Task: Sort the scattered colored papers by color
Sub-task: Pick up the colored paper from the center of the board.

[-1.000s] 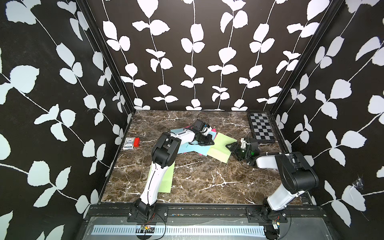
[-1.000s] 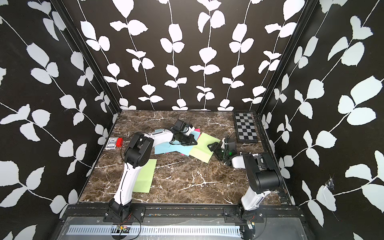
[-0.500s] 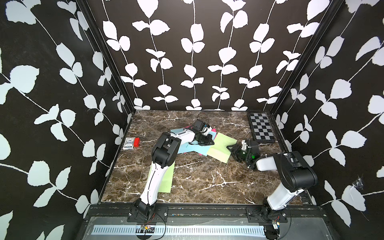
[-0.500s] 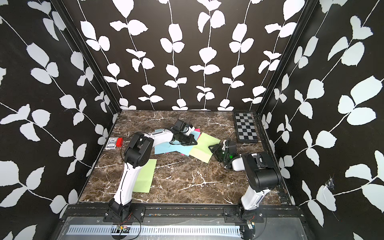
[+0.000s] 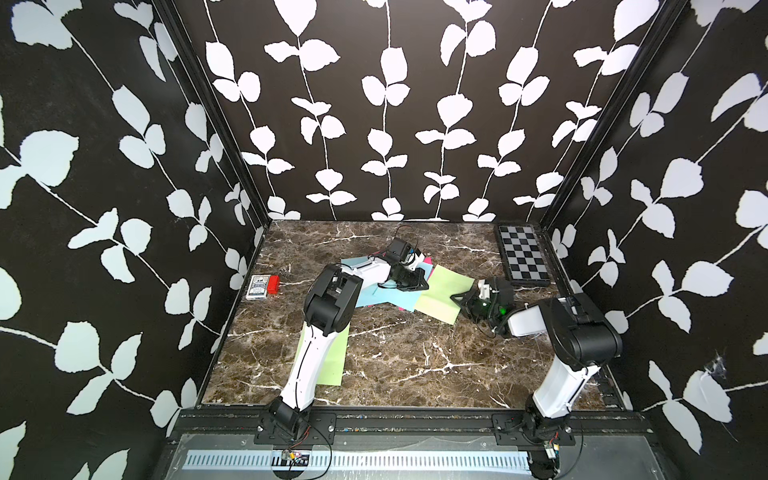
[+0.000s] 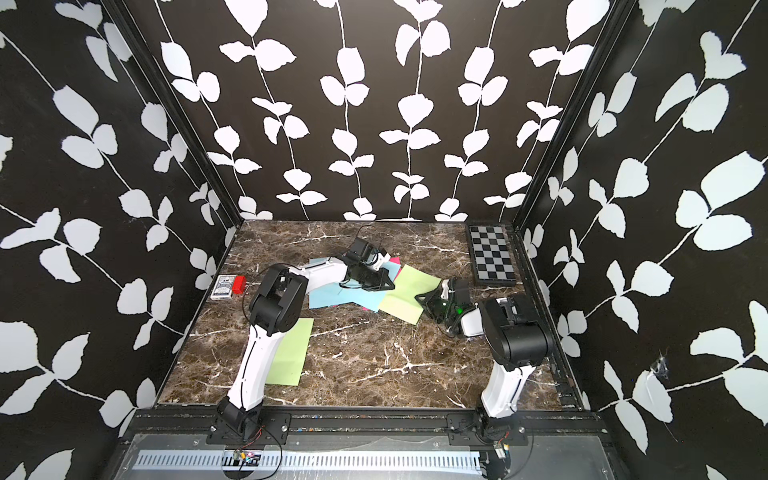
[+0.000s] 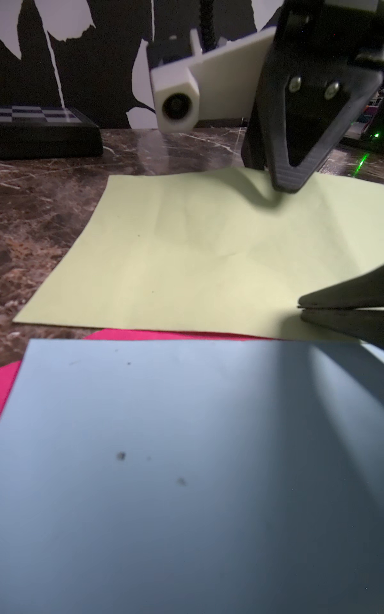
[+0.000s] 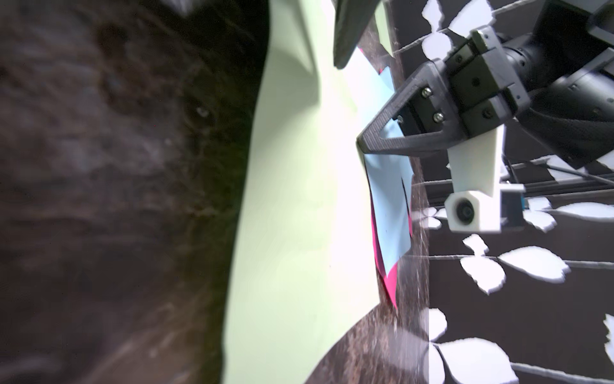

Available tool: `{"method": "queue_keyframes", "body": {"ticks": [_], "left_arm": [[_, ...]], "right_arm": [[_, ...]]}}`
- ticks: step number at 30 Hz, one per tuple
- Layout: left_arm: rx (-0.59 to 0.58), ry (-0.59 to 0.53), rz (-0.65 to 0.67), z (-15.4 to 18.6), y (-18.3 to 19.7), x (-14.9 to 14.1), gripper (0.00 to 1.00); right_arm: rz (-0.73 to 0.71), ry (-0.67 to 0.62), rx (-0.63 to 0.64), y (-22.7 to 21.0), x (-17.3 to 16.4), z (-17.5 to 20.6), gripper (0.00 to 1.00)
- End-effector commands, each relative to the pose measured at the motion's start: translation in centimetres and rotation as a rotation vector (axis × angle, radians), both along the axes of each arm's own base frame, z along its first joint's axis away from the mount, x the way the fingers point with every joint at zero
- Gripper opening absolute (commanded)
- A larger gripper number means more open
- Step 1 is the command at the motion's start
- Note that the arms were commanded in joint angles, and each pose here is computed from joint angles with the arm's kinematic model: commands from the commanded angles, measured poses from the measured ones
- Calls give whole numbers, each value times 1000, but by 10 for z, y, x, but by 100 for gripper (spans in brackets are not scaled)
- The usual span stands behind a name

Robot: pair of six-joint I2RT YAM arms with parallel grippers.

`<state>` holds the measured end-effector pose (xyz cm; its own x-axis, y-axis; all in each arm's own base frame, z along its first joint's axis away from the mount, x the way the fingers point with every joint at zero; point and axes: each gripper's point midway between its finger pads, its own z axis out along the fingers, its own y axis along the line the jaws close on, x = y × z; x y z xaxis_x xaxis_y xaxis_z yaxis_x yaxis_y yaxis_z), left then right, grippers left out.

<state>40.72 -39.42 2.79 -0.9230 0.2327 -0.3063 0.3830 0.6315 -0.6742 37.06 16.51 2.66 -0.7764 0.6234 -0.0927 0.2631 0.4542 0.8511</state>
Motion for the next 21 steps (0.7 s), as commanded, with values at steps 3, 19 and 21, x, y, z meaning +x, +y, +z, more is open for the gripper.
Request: {"method": "queue_keyframes", "body": {"ticks": [3,19,21], "left_arm": [[75,38,-18,-21,8,-9,8],[-103,-284,-71,117,-13,23,36],[-131,-341,-67,145,-10,25,39]], "right_arm": [[35,65,-13,2,-8,-15,7],[114,-76,-3,12,0,38,0],[128,-112,-7,14,2,55,0]]}}
